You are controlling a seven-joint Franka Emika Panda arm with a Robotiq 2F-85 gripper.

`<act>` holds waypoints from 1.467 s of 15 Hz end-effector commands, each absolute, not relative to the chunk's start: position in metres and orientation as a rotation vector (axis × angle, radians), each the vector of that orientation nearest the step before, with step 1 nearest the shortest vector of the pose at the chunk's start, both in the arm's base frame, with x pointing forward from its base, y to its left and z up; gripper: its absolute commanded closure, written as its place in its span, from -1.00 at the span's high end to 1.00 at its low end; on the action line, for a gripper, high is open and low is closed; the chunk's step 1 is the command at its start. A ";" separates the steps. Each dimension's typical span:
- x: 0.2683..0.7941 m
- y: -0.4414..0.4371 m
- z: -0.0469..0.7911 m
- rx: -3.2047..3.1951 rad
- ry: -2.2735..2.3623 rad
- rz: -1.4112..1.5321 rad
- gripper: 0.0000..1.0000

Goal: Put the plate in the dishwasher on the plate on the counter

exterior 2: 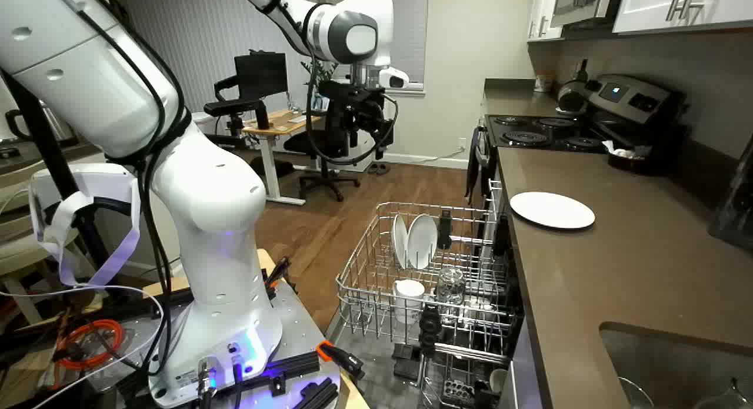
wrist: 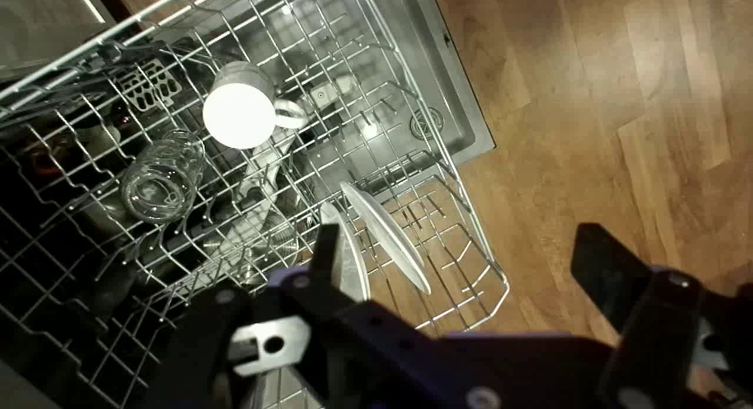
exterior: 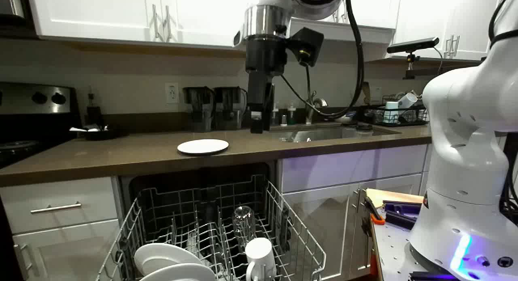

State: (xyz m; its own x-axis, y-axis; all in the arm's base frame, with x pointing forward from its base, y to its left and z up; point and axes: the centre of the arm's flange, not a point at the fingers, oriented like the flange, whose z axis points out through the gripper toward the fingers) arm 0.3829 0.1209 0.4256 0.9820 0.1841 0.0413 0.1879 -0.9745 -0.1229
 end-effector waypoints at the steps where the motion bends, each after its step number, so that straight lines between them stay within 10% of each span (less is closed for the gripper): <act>1: 0.383 0.121 0.426 -3.001 -0.283 -0.045 1.00; 7: 0.383 0.121 0.426 -3.001 -0.283 -0.045 1.00; 22: 0.631 0.148 0.335 -3.084 -0.541 0.155 1.00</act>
